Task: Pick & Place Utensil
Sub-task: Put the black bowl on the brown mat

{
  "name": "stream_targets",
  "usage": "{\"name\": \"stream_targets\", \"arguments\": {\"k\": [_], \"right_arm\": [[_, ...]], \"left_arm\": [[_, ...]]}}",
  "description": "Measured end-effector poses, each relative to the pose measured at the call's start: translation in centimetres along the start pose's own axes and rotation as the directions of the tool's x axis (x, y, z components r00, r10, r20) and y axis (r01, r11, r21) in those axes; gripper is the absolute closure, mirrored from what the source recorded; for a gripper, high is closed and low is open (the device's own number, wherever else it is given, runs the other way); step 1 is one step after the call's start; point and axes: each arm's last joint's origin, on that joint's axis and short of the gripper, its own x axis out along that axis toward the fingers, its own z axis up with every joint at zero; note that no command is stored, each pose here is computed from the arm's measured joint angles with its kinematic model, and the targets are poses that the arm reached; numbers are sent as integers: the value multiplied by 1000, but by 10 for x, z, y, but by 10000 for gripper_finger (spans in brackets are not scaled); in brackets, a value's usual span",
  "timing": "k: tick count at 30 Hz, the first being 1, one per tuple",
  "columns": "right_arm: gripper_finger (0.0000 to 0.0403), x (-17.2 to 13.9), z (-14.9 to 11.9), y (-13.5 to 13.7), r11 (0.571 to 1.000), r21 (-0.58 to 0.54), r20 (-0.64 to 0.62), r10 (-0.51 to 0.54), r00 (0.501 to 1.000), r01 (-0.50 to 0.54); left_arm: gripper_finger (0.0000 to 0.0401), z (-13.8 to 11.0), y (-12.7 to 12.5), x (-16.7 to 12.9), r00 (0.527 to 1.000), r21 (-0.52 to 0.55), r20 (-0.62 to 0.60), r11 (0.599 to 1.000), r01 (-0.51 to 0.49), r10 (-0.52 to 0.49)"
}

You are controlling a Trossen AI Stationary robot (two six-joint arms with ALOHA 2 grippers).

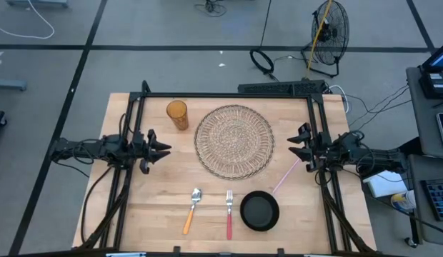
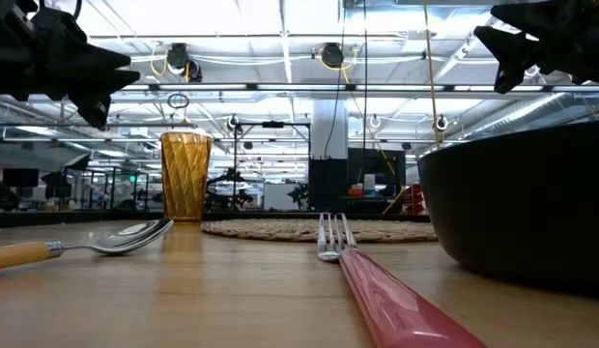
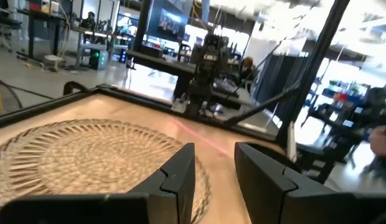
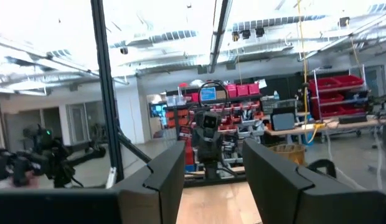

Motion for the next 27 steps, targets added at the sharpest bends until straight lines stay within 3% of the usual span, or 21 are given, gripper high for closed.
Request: {"name": "stream_targets", "arguments": {"k": [12, 16, 27], "right_arm": [[248, 0, -2, 0, 997, 82, -24, -1, 1000, 2], [248, 1, -5, 1, 990, 126, -56, 66, 996, -58], [248, 8, -19, 2, 971, 203, -202, 167, 965, -125]], "left_arm": [[281, -3, 2, 0, 999, -3, -20, 999, -48, 48], [281, -3, 2, 0, 998, -37, -24, 998, -51, 50], [281, -11, -1, 3, 992, 94, -123, 995, 30, -18]]}}
